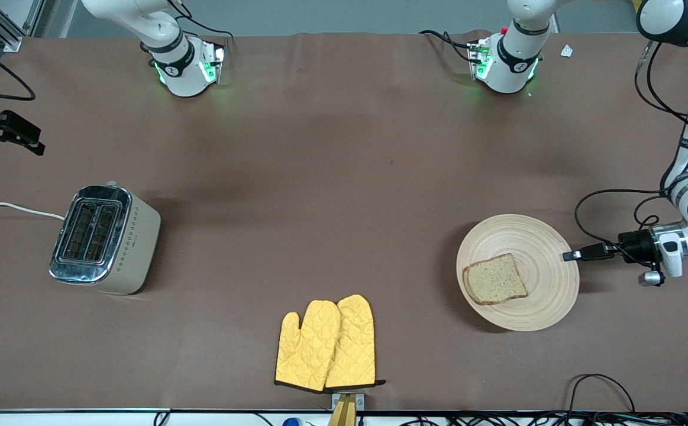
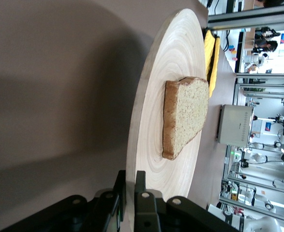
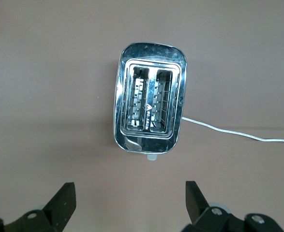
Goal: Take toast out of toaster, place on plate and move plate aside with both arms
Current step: 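Slide the plate with the left gripper away from the toaster, then open the left gripper and pull it back from the plate rim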
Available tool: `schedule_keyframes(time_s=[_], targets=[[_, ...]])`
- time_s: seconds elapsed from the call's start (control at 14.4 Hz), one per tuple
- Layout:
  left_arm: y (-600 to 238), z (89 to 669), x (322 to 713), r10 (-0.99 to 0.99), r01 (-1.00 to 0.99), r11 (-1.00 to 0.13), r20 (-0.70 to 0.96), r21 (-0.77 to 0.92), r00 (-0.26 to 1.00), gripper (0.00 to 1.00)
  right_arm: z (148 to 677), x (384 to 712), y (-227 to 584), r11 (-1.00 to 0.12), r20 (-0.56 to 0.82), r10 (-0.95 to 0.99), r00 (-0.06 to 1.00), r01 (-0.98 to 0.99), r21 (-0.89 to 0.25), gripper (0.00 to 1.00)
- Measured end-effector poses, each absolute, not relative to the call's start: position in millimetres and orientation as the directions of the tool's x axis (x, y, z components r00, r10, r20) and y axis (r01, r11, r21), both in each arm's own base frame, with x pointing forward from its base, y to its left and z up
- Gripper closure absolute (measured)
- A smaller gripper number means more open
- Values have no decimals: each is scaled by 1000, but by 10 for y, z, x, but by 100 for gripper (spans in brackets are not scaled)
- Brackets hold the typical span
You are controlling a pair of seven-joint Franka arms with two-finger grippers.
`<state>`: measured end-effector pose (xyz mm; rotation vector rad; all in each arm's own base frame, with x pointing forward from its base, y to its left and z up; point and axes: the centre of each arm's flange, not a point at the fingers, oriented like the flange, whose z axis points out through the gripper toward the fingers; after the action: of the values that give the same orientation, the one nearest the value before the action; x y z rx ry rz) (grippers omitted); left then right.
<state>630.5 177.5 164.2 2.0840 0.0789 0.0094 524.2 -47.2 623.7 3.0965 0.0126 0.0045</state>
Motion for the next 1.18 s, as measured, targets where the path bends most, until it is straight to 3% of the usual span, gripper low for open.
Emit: schedule_keyframes(time_s=[0.56,1.04,1.18], targets=[[1977,1308,6125,48,48,-480,-28,876,998,87,6237,5242,-472,-999,3,8,1000,8,45,0],[2127,1303,6112,66,50,-481,-20,875,998,20,6236,5241,-477,-999,3,7,1000,7,45,0],[2351,1517,6233,46,0,-540,30,842,998,1,6236,5241,-478,-999,3,7,1000,7,45,0]])
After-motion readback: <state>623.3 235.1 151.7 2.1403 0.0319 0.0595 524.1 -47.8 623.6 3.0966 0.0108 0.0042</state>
